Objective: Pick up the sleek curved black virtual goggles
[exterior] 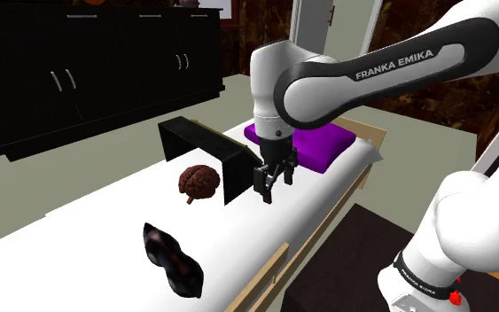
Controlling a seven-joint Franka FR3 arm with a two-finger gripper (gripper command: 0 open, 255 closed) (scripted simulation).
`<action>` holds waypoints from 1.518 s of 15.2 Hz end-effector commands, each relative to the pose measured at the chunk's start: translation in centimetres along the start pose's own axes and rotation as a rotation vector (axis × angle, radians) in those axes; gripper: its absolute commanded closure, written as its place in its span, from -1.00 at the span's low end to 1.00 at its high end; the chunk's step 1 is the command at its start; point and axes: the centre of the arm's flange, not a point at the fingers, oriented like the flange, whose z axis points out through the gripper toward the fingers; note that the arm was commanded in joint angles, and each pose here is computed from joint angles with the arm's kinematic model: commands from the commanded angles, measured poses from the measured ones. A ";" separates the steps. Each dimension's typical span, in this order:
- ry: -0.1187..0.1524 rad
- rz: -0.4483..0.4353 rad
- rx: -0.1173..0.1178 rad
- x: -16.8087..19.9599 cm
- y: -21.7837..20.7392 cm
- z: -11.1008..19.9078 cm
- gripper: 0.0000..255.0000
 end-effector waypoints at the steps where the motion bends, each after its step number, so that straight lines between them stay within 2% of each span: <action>1: 0.006 0.002 0.001 1.0 -2.6 1.2 -1.00; 21: 0.066 0.018 -0.007 13.9 -23.9 8.7 -1.00; 23: 0.069 0.019 -0.008 14.5 -24.7 9.5 -1.00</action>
